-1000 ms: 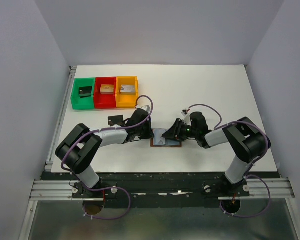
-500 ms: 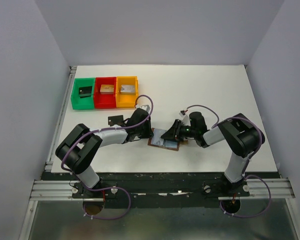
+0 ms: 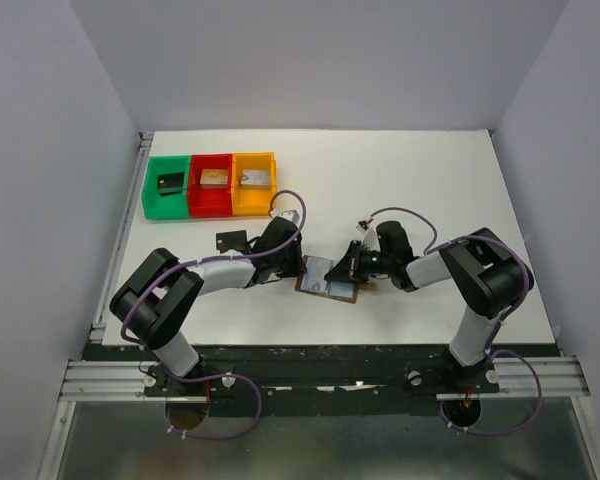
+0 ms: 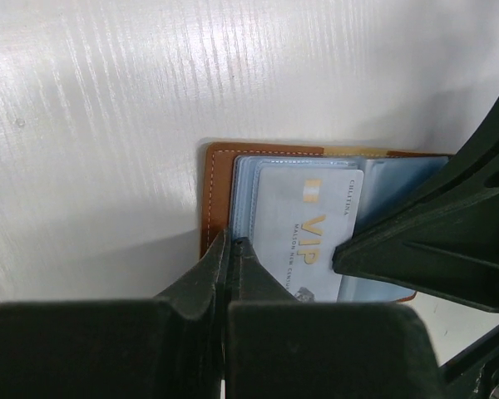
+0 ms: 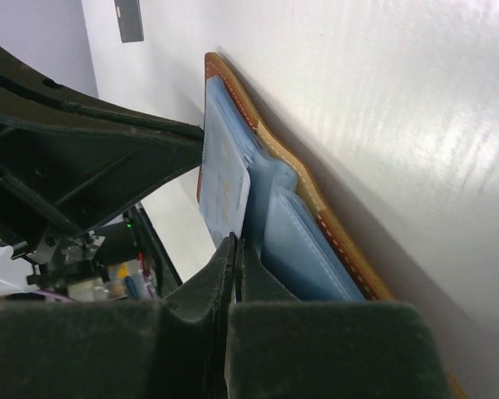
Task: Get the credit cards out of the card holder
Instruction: Remove the credit card from the card holder.
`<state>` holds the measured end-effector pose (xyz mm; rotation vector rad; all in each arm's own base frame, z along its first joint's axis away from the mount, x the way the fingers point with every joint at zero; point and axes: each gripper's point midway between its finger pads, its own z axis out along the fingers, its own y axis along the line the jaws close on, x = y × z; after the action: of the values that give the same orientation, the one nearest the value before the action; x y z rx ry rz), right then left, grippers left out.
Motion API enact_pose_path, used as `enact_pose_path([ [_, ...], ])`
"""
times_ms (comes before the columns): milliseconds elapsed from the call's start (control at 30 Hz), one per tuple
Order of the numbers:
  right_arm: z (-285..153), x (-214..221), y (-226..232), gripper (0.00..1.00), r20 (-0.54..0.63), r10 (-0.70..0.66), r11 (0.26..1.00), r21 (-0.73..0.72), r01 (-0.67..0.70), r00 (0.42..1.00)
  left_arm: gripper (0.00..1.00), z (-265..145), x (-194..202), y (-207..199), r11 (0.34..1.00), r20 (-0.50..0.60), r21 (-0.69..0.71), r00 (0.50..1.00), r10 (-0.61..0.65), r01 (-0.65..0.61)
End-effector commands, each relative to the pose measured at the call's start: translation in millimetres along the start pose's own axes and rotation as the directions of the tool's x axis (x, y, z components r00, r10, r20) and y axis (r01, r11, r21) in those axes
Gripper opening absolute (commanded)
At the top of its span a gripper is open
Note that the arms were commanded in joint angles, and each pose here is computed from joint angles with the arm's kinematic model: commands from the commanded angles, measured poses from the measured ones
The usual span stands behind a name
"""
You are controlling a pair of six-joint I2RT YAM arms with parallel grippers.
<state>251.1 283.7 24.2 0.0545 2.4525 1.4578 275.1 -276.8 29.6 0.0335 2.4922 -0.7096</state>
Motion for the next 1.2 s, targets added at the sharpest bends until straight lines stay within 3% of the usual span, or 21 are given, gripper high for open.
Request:
enact_pose_path([
  [0,-2,-4,-4,0.03,-0.022,-0.093,0.994,0.059,0.094,0.995,0.0,-6,18,12,0.998,-0.045,-0.056,0.999,0.006,-0.009],
  [300,-6,-3,-14,0.01,-0.101,-0.166,0.975,0.133,0.178,0.981,0.0,-20,5,3,0.999,0.003,-0.028,1.0,0.017,-0.017],
  [367,-6,-5,-13,0.01,-0.118,-0.185,0.97,0.136,0.201,0.976,0.0,-19,-2,-9,0.999,0.032,0.033,0.999,0.027,-0.028],
  [533,-6,-5,-15,0.01,-0.175,-0.211,0.96,0.149,0.238,0.962,0.0,-17,-3,-24,0.993,0.034,0.112,0.999,0.039,-0.043],
  [767,-7,-9,-18,0.01,-0.197,-0.226,0.949,0.179,0.261,0.954,0.0,-9,2,-25,0.992,0.004,0.121,0.999,0.044,-0.044],
  [867,-7,-10,-18,0.09,-0.193,-0.218,0.95,0.183,0.254,0.957,0.0,-3,7,-20,0.994,-0.017,0.103,0.999,0.043,-0.041],
  [1033,-8,-11,-17,0.34,-0.177,-0.199,0.952,0.198,0.233,0.964,0.0,3,16,-8,0.998,-0.046,0.057,0.999,0.023,-0.021],
  [1167,-11,-12,-15,0.41,-0.157,-0.181,0.955,0.208,0.212,0.971,0.0,4,18,-3,0.999,-0.048,0.036,0.999,0.014,-0.012],
])
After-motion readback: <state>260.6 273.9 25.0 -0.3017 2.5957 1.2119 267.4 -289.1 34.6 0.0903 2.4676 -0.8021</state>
